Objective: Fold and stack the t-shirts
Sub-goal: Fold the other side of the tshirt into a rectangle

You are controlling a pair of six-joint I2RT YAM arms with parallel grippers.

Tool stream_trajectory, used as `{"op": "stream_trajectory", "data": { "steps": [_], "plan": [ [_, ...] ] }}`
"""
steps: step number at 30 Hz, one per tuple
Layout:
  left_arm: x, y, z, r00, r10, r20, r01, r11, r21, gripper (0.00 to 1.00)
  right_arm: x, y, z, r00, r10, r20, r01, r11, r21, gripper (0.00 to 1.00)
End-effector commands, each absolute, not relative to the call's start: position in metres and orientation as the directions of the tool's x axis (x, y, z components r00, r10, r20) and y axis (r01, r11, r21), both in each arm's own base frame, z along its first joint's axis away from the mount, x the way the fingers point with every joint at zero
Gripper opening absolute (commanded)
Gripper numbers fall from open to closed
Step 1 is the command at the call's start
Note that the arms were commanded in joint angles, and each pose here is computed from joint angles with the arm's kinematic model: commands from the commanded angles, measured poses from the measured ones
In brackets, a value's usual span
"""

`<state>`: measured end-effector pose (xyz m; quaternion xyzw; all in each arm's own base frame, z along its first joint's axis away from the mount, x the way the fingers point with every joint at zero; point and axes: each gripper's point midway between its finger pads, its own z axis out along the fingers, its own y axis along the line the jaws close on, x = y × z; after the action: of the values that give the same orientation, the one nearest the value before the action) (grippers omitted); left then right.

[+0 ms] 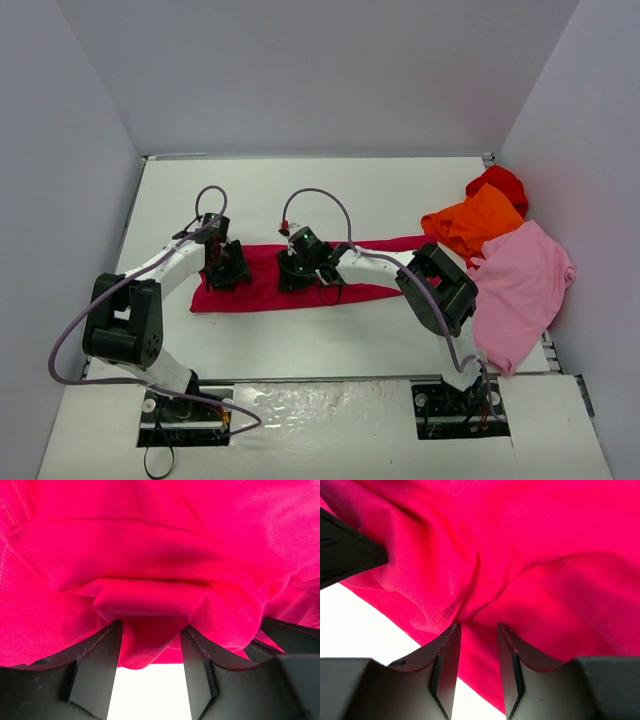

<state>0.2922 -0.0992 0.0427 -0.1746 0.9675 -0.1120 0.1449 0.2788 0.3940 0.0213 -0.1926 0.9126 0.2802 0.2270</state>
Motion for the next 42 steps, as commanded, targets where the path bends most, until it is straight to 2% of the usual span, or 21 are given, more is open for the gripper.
{"op": "stream_trajectory", "data": {
  "steps": [1,11,14,15,19,20,34,39,42],
  "plan": [
    [0.301,-0.103,0.048,-0.891,-0.364,-0.273,-0.287,0.915,-0.284,0.47,0.275,0.419,0.057,-0.810,-0.180,-0.558,-0.497,0.715,0.491,0.33],
    [0.303,-0.101,0.048,-0.891,-0.358,-0.279,-0.283,0.919,-0.274,0.47,0.264,0.433,0.079,-0.816,-0.149,-0.559,-0.503,0.660,0.558,0.30],
    [0.303,-0.104,0.048,-0.892,-0.360,-0.273,-0.282,0.916,-0.285,0.47,0.262,0.434,0.066,-0.822,-0.165,-0.545,-0.499,0.669,0.551,0.29],
    [0.303,-0.104,0.048,-0.891,-0.362,-0.273,-0.284,0.915,-0.287,0.47,0.262,0.434,0.063,-0.824,-0.168,-0.542,-0.498,0.671,0.549,0.27],
    [0.299,-0.101,0.049,-0.894,-0.355,-0.275,-0.281,0.920,-0.274,0.47,0.262,0.432,0.045,-0.829,-0.186,-0.527,-0.495,0.685,0.535,0.00],
    [0.299,-0.099,0.050,-0.894,-0.353,-0.277,-0.282,0.922,-0.266,0.47,0.263,0.431,0.044,-0.828,-0.188,-0.527,-0.494,0.689,0.530,0.00],
    [0.301,-0.099,0.050,-0.895,-0.348,-0.279,-0.278,0.924,-0.261,0.47,0.281,0.393,0.097,-0.730,-0.231,-0.643,-0.542,0.769,0.339,0.00],
    [0.301,-0.099,0.050,-0.895,-0.349,-0.277,-0.279,0.924,-0.262,0.47,0.283,0.386,0.098,-0.733,-0.238,-0.637,-0.533,0.784,0.320,0.01],
    [0.302,-0.099,0.049,-0.896,-0.349,-0.276,-0.279,0.924,-0.262,0.47,0.281,0.395,0.091,-0.751,-0.239,-0.616,-0.533,0.770,0.351,0.30]
  ]
}}
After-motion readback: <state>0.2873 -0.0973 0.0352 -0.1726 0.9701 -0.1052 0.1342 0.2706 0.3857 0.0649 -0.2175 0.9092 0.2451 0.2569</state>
